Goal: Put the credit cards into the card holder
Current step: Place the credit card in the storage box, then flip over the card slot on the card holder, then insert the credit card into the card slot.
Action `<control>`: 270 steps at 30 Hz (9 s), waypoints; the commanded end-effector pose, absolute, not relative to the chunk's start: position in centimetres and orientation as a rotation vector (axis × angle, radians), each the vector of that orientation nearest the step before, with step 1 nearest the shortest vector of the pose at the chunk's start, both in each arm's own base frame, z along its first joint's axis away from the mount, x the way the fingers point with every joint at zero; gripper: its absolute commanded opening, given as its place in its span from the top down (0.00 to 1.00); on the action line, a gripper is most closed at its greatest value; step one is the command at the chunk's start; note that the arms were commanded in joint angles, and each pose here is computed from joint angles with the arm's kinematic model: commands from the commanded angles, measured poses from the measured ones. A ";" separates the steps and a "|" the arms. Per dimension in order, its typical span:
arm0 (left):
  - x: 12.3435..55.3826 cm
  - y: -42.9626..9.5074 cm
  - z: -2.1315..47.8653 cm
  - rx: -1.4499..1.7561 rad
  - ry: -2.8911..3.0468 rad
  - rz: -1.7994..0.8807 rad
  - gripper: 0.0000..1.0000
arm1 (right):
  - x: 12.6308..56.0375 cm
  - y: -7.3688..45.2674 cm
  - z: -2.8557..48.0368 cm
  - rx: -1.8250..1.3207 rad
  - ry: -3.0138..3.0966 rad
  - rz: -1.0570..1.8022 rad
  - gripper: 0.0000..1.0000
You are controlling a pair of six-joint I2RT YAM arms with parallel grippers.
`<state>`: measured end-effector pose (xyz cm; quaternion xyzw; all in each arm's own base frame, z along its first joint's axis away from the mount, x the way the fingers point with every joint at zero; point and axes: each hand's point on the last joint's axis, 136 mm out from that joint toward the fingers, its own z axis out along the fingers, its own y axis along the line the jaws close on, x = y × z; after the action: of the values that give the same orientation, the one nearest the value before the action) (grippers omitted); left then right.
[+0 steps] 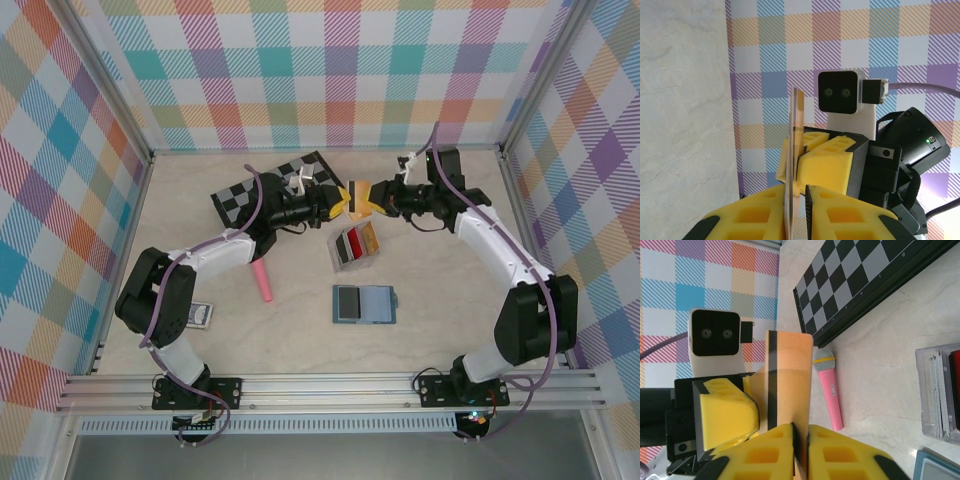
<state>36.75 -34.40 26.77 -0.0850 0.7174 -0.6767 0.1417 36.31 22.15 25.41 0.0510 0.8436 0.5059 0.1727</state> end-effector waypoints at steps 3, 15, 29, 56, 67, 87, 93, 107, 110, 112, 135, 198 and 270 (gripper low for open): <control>36.5 -34.1 29.6 -0.145 1.958 -1.973 0.83 | 36.3 20.5 22.9 0.262 2.460 1.310 0.92; 37.2 -32.0 25.3 -0.313 2.120 -1.758 0.99 | 36.8 18.3 22.7 0.273 2.465 1.126 0.93; 34.9 -28.9 18.8 -0.312 2.495 -1.323 1.00 | 36.1 19.5 14.4 -0.271 2.774 0.406 0.93; 33.6 -32.0 19.1 -0.151 2.473 -1.449 1.00 | 36.3 18.8 14.5 -0.175 2.757 0.309 0.65; 32.6 -34.2 20.9 0.030 2.390 -1.574 1.00 | 30.8 21.0 20.1 0.014 2.604 1.087 0.58; 31.1 -35.8 24.7 0.169 2.253 -1.767 1.00 | 29.4 24.1 21.6 -0.130 2.498 1.609 0.63; 31.5 -35.6 23.9 0.121 2.287 -1.739 0.92 | 29.4 23.2 22.4 -0.133 2.456 1.650 0.83; 29.9 -31.1 14.1 -0.100 2.647 -1.215 0.35 | 25.6 15.4 13.3 0.121 2.794 0.822 0.97; 28.0 -32.2 13.1 -0.016 2.694 -1.184 0.40 | 23.3 14.8 11.5 0.117 2.829 0.731 0.96; 26.9 -33.4 12.7 0.044 2.713 -1.183 0.45 | 22.1 14.8 10.4 0.106 2.855 0.696 0.96; 23.1 -34.2 2.0 0.179 3.005 -0.819 0.74 | 21.3 17.5 4.9 0.005 2.796 0.797 0.95; 22.9 -36.5 6.2 0.071 2.873 -1.091 0.62 | 22.1 20.1 5.9 0.038 2.767 1.001 0.95; 23.1 -29.4 1.6 -0.013 2.990 -0.693 0.48 | 20.9 22.3 4.4 0.248 2.760 0.996 0.95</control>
<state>23.41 -29.80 2.72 0.0076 0.9726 -0.2264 0.0529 21.21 22.40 5.12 0.0739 0.9323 0.3390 0.1023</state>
